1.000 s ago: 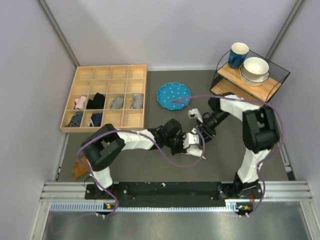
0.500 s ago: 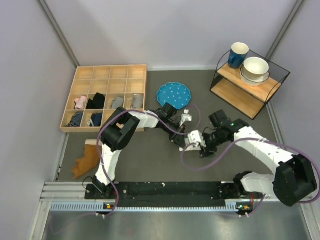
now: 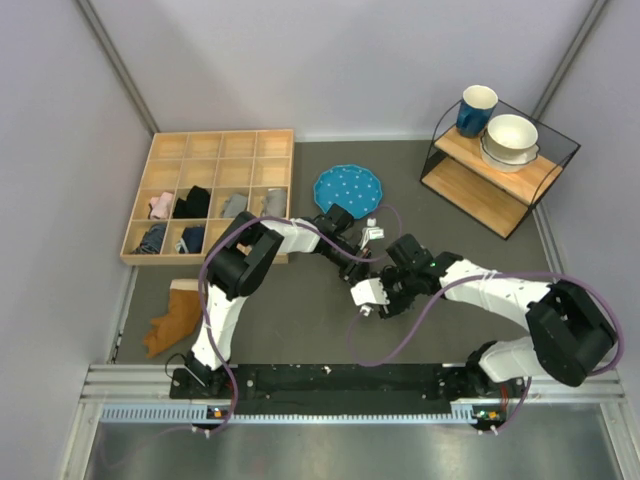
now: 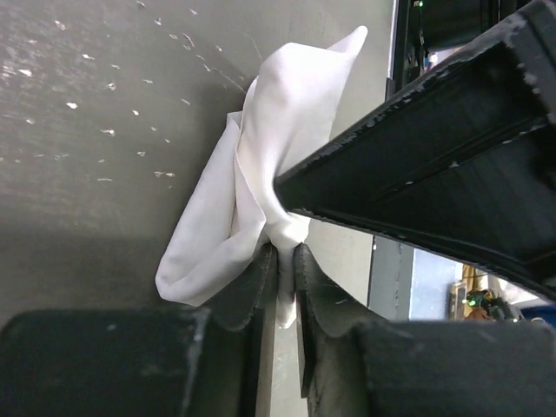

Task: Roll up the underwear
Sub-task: Roll the underwear to the center of the board.

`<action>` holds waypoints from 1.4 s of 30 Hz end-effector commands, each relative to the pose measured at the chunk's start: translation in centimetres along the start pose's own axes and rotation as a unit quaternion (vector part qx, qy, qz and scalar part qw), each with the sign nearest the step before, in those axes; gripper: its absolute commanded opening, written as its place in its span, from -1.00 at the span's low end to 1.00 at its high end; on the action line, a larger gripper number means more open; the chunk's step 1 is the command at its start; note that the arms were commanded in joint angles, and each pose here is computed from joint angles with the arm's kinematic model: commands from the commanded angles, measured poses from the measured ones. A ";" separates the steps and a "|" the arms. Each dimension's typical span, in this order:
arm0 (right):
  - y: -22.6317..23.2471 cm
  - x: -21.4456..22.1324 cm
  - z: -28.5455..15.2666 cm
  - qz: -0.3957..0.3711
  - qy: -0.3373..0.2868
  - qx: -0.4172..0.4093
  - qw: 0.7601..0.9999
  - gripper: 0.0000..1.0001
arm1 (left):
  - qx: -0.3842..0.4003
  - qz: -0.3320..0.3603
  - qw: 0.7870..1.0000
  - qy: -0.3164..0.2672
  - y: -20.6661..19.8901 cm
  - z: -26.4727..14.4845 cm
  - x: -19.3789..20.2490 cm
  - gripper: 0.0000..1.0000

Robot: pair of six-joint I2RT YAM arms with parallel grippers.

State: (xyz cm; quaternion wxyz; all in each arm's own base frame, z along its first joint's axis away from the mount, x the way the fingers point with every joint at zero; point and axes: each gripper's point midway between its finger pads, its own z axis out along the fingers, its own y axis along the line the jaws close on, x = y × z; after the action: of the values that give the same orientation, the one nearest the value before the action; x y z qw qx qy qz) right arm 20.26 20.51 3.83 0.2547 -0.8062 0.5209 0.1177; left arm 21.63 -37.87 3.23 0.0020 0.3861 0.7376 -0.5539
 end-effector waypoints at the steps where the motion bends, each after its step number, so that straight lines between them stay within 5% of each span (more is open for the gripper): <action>1: -0.4 1.3 1.1 -0.007 0.034 0.006 0.999 0.15 | -0.044 -0.018 0.999 -0.009 2.5 0.2 0.1 -0.61; 4: 0.0 2.4 1.8 0.013 0.059 -0.009 0.998 -0.02 | -0.057 -0.022 0.997 -0.040 2.0 -0.7 -0.5 -0.36; 8: 0.9 2.6 2.1 0.054 0.062 -0.050 0.995 -0.43 | -0.092 0.086 0.981 -0.145 -0.7 -4.1 -4.9 -0.14; 13: 1.7 1.7 1.0 0.144 0.001 -0.105 0.984 -0.57 | -0.157 0.157 0.954 -0.203 -2.3 -7.2 -5.7 0.02; 20: 1.8 -0.1 -0.5 0.228 -0.080 -0.170 0.955 -0.59 | -0.122 0.167 0.955 -0.213 -2.5 -6.5 -4.3 0.08; 29: 2.2 1.5 -0.1 0.324 -0.074 -0.228 0.915 -0.61 | -0.069 0.179 0.959 -0.209 -2.8 -4.2 -3.1 0.11; 37: 2.3 2.0 0.1 0.336 -0.068 -0.236 0.910 -0.61 | -0.031 0.175 0.969 -0.173 -1.8 -1.1 -2.4 0.15; 42: 2.4 2.1 0.2 0.336 -0.066 -0.237 0.909 -0.60 | -0.010 0.164 0.974 -0.159 -1.6 0.0 -1.8 0.36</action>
State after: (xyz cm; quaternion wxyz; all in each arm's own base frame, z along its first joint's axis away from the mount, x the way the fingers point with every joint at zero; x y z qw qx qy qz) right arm 19.46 18.70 2.41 0.0627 -0.6264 0.6846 0.3675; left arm 22.86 -37.64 4.35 0.2094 0.3741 0.7004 -0.5706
